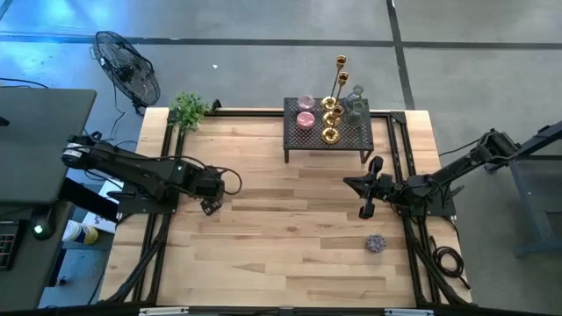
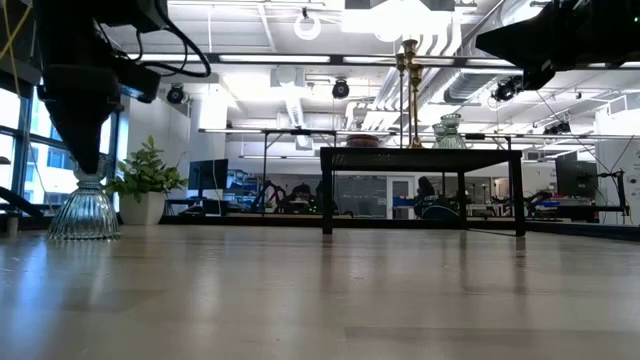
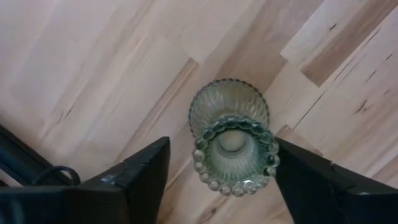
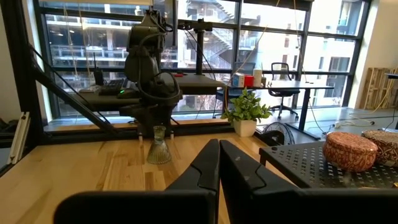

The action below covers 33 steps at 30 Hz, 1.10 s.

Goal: Pick & Place candle stick holders
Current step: Put the transparent candle holder on the shelf aligned with the other transparent candle holder

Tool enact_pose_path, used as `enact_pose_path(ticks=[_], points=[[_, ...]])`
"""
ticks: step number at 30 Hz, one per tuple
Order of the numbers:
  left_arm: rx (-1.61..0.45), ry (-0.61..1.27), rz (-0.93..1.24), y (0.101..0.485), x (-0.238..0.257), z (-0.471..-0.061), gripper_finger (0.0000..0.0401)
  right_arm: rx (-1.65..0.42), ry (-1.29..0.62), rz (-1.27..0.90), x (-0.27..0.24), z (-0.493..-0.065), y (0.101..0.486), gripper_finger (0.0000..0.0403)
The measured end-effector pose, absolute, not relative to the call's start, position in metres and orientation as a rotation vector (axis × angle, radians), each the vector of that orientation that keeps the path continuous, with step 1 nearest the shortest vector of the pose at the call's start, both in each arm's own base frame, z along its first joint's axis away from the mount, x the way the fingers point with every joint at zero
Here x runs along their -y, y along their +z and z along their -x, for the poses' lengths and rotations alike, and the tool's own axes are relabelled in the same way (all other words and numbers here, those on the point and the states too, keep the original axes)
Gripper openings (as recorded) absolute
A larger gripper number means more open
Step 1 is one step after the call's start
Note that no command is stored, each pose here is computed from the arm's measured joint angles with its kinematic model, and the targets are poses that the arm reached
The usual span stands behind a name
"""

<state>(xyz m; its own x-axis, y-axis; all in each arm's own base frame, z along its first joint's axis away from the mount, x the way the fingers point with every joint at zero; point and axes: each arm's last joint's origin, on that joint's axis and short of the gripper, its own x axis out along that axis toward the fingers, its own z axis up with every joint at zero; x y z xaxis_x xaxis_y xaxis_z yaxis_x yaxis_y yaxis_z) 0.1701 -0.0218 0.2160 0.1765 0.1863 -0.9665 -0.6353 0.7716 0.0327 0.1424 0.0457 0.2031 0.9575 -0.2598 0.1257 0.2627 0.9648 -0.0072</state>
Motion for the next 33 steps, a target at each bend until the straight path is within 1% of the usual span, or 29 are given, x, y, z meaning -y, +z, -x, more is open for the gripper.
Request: enact_pose_path(ticks=[4,7,8,12,16,19,21,27,33], points=[[-1.259,0.581,0.452,0.215,0.023,-0.172,0.0212,0.124,-0.265,0.024,-0.046,-0.142,0.203,0.0001],[-1.250,0.522,0.461,0.216,0.024,-0.176,0.0172,0.124,-0.265,0.024,-0.046,-0.142,0.203,0.0002],[-1.248,0.497,0.465,0.218,0.025,-0.177,0.0167,0.124,-0.265,0.024,-0.046,-0.142,0.203,0.0001],[-1.208,0.435,0.457,0.234,0.027,-0.184,0.0168,0.124,-0.269,0.024,-0.046,-0.142,0.203,0.0002],[-1.076,0.394,0.429,0.255,0.028,-0.200,0.0168,0.124,-0.269,0.024,-0.046,-0.142,0.203,0.0001],[-0.959,0.312,0.400,0.259,0.032,-0.226,0.0168,0.124,-0.270,0.024,-0.046,-0.142,0.203,0.0001],[-0.925,0.249,0.366,0.255,0.036,-0.246,0.0168,0.124,-0.271,0.023,-0.046,-0.142,0.203,0.0002],[-0.935,0.161,0.209,0.239,0.047,-0.308,0.0168,0.124,-0.273,0.022,-0.045,-0.142,0.203,0.0002],[-0.933,0.075,0.032,0.239,0.052,-0.366,0.0168,0.121,-0.272,0.024,-0.046,-0.142,0.203,0.0001]])
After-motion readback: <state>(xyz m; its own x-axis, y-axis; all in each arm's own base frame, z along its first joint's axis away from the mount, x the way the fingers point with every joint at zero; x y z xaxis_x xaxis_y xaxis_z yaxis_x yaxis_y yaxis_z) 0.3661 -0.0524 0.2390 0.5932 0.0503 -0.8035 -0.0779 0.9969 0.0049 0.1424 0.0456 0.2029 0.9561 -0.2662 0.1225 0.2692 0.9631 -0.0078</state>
